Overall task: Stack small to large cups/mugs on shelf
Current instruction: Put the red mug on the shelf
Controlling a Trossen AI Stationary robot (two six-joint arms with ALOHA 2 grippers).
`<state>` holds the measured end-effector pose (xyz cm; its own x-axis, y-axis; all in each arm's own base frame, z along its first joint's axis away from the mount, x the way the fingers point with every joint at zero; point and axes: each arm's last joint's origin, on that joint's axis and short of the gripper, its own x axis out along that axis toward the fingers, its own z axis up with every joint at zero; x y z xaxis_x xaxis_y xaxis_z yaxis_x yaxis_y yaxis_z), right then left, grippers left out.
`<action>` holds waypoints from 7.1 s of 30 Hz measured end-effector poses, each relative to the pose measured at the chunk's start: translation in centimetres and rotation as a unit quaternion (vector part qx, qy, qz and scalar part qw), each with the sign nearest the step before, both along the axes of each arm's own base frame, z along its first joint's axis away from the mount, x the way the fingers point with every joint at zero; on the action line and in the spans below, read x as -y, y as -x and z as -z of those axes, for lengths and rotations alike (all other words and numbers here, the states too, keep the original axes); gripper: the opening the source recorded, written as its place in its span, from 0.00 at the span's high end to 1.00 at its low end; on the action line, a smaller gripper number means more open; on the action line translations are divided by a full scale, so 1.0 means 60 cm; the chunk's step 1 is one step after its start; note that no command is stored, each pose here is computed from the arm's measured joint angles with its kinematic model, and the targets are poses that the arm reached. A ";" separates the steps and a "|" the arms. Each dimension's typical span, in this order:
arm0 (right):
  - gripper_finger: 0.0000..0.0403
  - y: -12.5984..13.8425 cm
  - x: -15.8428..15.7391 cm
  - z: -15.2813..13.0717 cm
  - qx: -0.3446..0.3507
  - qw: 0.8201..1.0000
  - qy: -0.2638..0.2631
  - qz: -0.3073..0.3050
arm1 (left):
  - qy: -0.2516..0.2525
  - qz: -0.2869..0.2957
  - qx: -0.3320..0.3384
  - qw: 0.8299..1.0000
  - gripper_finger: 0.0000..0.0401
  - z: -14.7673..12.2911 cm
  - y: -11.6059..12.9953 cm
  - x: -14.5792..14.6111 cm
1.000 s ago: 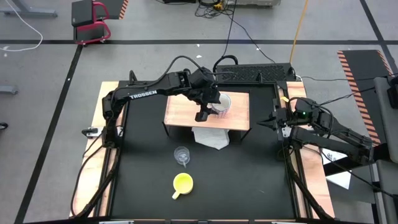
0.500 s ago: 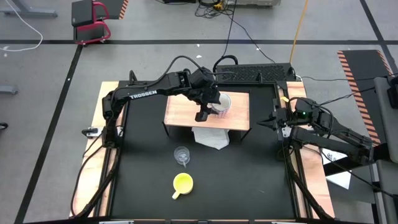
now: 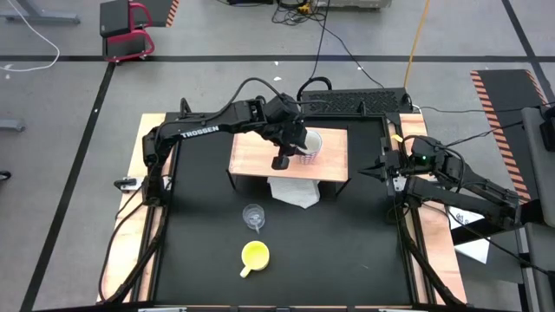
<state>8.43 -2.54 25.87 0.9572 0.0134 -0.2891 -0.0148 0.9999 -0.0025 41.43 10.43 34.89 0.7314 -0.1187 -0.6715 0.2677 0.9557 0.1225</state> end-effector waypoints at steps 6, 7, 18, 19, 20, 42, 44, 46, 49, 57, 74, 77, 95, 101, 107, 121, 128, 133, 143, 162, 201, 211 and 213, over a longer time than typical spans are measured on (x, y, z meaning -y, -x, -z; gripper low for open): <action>1.00 0.000 0.000 0.000 0.000 1.000 0.000 0.000 | -0.002 0.001 0.001 1.000 0.95 0.000 0.000 0.000; 1.00 0.000 0.000 0.000 0.000 1.000 0.000 0.000 | -0.002 0.001 0.001 1.000 0.97 0.000 0.000 0.000; 1.00 0.000 0.000 0.000 0.000 1.000 0.000 0.000 | -0.004 0.004 0.001 1.000 0.98 0.000 0.000 0.001; 1.00 0.000 0.000 0.000 0.000 1.000 0.000 0.000 | -0.005 0.005 0.000 1.000 0.98 0.000 0.000 0.001; 1.00 0.000 0.000 0.000 0.000 1.000 0.000 0.000 | -0.005 0.005 0.000 1.000 0.98 0.000 0.000 0.001; 1.00 0.000 0.000 0.000 0.000 1.000 0.000 0.000 | -0.044 -0.029 0.028 0.998 0.99 -0.051 0.031 0.006; 1.00 0.000 0.000 0.000 0.000 1.000 0.000 0.000 | -0.050 -0.034 0.035 0.998 0.99 -0.061 0.039 0.006; 1.00 0.000 0.000 0.000 0.000 1.000 -0.001 0.000 | -0.052 -0.036 0.039 0.997 0.99 -0.070 0.046 0.007; 1.00 0.000 0.000 0.000 0.000 1.000 -0.001 0.000 | -0.056 -0.037 0.055 0.996 0.99 -0.091 0.062 0.012; 1.00 0.000 0.000 0.000 0.000 1.000 -0.001 0.000 | -0.050 -0.040 0.057 0.996 0.99 -0.109 0.084 0.018; 1.00 0.000 0.000 0.000 0.000 1.000 -0.001 0.000 | -0.053 -0.076 0.055 0.994 0.99 -0.137 0.124 0.014; 1.00 0.000 0.000 0.000 -0.001 1.000 -0.002 0.000 | -0.064 -0.082 0.039 0.994 0.99 -0.136 0.131 0.014; 1.00 0.000 0.000 0.000 -0.001 1.000 -0.003 0.001 | -0.066 -0.090 0.066 0.992 0.99 -0.124 0.241 0.034; 1.00 0.000 0.000 0.000 0.000 1.000 0.000 0.000 | -0.050 -0.111 0.079 0.989 0.99 -0.127 0.265 0.037; 1.00 0.000 0.000 0.000 0.000 1.000 0.000 0.000 | -0.049 -0.110 0.071 0.990 0.99 -0.124 0.265 0.038; 1.00 0.000 0.000 0.000 0.000 1.000 0.000 0.000 | -0.044 -0.167 0.014 0.985 0.99 -0.111 0.274 0.040; 1.00 0.000 0.000 0.000 0.001 1.000 0.000 0.000 | 0.008 -0.239 0.030 0.970 0.99 -0.111 0.262 0.041; 1.00 0.000 0.000 0.000 0.001 1.000 0.000 0.000 | 0.012 -0.289 0.012 0.957 0.99 -0.098 0.248 0.045; 1.00 0.000 0.000 0.000 0.000 1.000 0.000 0.000 | 0.005 -0.374 -0.009 0.928 0.99 -0.067 0.213 0.048; 1.00 0.000 0.000 0.000 0.001 1.000 -0.001 0.001 | 0.024 -0.419 0.007 0.908 0.99 -0.067 0.208 0.056; 1.00 0.000 0.000 0.000 0.000 1.000 -0.007 0.002 | 0.031 -0.444 -0.004 0.896 0.99 -0.045 0.184 0.097; 1.00 0.000 0.000 0.000 0.000 1.000 -0.007 0.002 | -0.007 -0.440 0.007 0.898 0.99 -0.044 0.179 0.129; 1.00 0.000 0.000 0.000 0.000 1.000 -0.007 0.002 | -0.010 -0.440 0.002 0.898 0.99 -0.040 0.175 0.132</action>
